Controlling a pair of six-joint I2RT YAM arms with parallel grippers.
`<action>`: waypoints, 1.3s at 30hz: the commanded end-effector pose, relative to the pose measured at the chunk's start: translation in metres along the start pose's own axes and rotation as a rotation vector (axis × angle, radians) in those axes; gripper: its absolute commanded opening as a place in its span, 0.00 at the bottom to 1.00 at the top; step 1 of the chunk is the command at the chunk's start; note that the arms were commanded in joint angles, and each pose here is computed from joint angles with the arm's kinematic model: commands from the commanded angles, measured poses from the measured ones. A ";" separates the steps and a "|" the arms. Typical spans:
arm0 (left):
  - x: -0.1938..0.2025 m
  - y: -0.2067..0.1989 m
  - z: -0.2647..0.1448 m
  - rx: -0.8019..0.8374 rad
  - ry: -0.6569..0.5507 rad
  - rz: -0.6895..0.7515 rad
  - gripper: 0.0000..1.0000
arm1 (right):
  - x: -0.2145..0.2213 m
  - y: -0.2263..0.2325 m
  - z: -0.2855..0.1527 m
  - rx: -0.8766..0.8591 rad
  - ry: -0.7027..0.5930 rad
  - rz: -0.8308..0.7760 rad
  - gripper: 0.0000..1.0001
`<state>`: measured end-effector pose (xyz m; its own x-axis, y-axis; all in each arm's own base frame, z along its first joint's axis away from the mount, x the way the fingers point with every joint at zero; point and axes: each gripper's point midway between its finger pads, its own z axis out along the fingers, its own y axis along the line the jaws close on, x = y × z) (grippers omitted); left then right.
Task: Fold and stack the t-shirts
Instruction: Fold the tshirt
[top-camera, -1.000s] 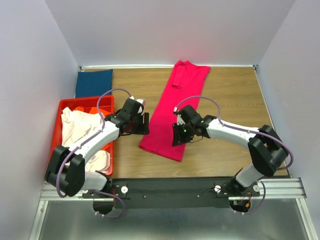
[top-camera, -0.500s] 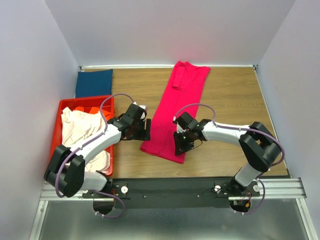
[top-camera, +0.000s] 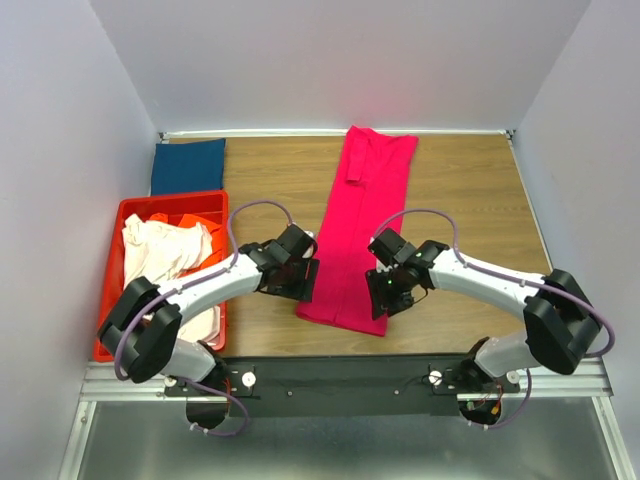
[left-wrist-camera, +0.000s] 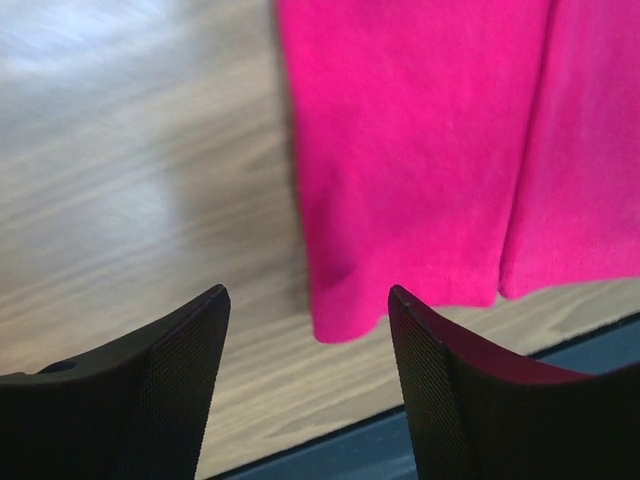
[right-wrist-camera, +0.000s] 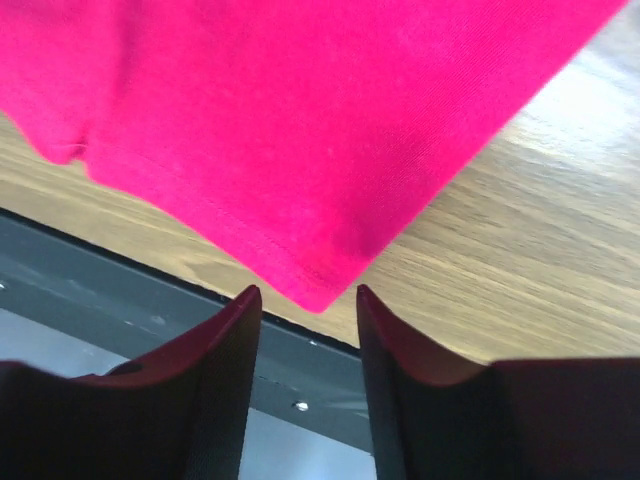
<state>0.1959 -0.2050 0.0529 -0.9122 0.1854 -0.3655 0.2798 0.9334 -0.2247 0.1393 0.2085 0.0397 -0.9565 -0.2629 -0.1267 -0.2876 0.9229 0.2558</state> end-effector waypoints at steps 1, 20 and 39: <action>0.017 -0.010 0.003 -0.022 0.057 0.014 0.71 | -0.014 -0.005 -0.018 0.070 -0.081 0.039 0.53; 0.032 0.004 0.021 -0.170 0.157 0.043 0.60 | -0.004 -0.023 -0.012 0.133 -0.087 0.081 0.56; 0.064 0.006 0.023 -0.156 0.224 0.041 0.35 | 0.014 -0.002 0.009 0.025 -0.030 0.230 0.56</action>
<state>0.1678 -0.2068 0.0175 -0.9394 0.2524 -0.2321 0.2786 0.9564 -0.0877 0.1309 0.1957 0.0301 -0.9923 -0.0736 -0.0995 -0.0937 0.9720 0.2155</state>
